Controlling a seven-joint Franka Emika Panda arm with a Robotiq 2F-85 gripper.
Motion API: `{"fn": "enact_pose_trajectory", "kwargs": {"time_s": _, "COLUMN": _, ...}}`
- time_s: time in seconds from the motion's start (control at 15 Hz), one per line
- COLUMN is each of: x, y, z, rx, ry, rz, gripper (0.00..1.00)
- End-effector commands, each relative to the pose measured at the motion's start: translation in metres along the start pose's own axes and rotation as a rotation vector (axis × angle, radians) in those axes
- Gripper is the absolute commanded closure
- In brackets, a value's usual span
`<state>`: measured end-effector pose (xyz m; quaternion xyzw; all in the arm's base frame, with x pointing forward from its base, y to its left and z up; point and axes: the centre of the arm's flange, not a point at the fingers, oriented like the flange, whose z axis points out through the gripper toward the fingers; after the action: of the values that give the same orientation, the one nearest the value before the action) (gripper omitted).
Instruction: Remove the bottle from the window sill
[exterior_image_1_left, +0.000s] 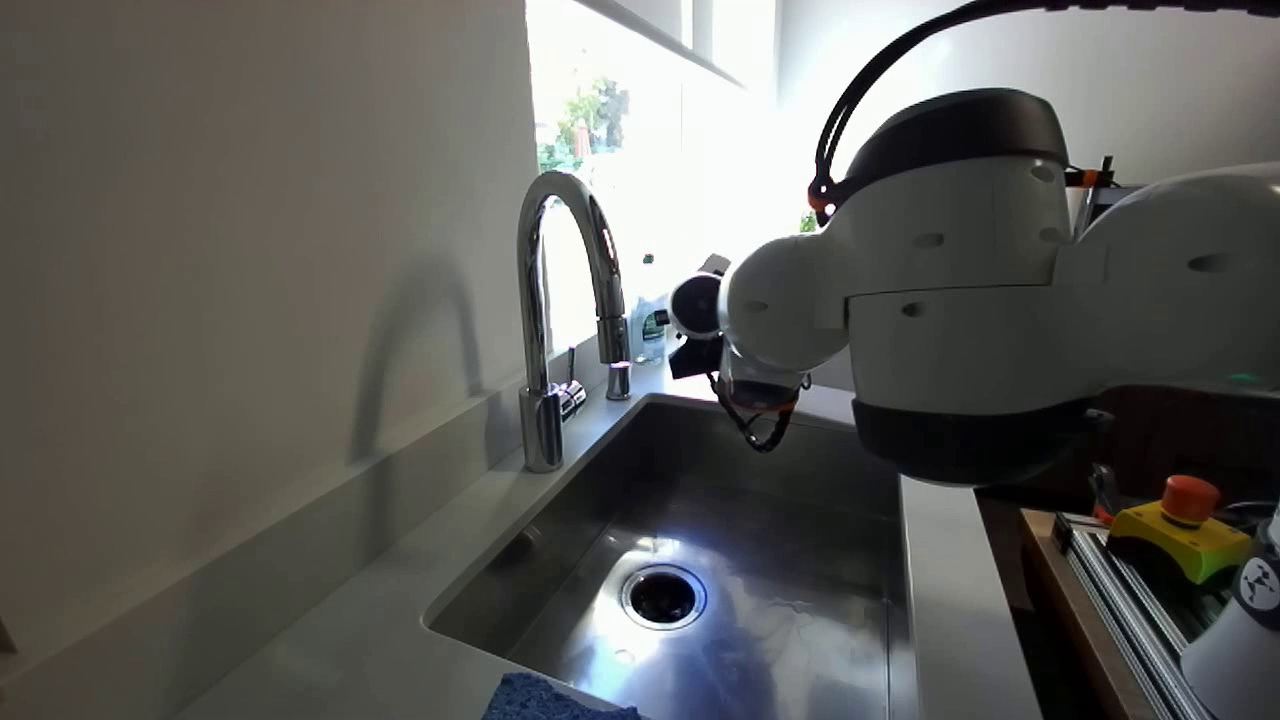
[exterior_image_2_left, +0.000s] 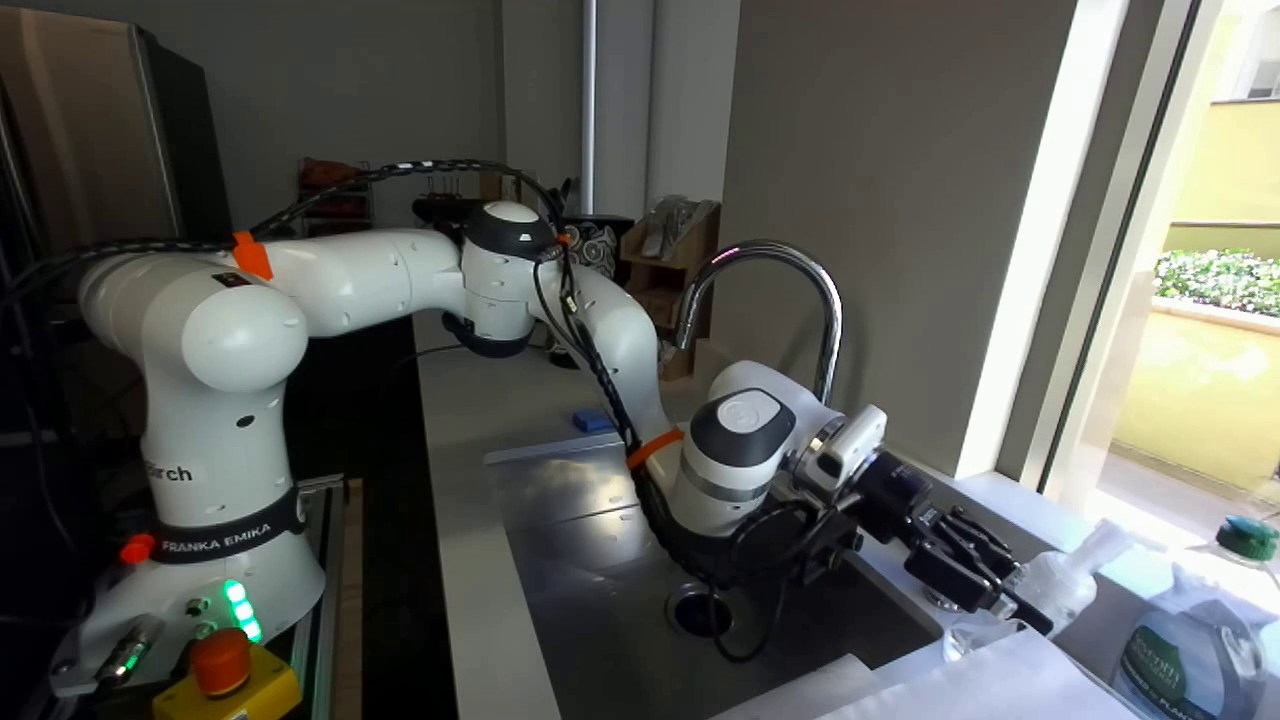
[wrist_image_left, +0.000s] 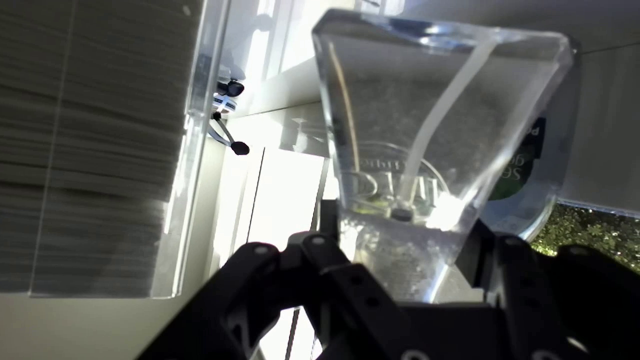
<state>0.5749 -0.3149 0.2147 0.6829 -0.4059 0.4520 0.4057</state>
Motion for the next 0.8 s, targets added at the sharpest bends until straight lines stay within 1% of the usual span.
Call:
{"fn": "enact_pose_trajectory", "kwargs": {"time_s": 0.0, "x": -0.011, "y": -0.009, "z": 0.006, "rx": 0.005, "ry": 0.011, "rz": 0.008, "gripper": 0.70}}
{"fn": "enact_pose_trajectory", "kwargs": {"time_s": 0.2, "x": -0.015, "y": -0.010, "z": 0.007, "rx": 0.003, "ry": 0.012, "rz": 0.002, "gripper": 0.70}}
{"fn": "enact_pose_trajectory", "kwargs": {"time_s": 0.47, "x": -0.027, "y": -0.013, "z": 0.010, "rx": 0.014, "ry": -0.055, "rz": 0.010, "gripper": 0.70}}
{"fn": "enact_pose_trajectory", "kwargs": {"time_s": 0.67, "x": -0.040, "y": -0.018, "z": 0.013, "rx": 0.024, "ry": -0.075, "rz": 0.024, "gripper": 0.70}}
{"fn": "enact_pose_trajectory", "kwargs": {"time_s": 0.73, "x": -0.040, "y": -0.018, "z": 0.012, "rx": 0.026, "ry": -0.073, "rz": 0.024, "gripper": 0.70}}
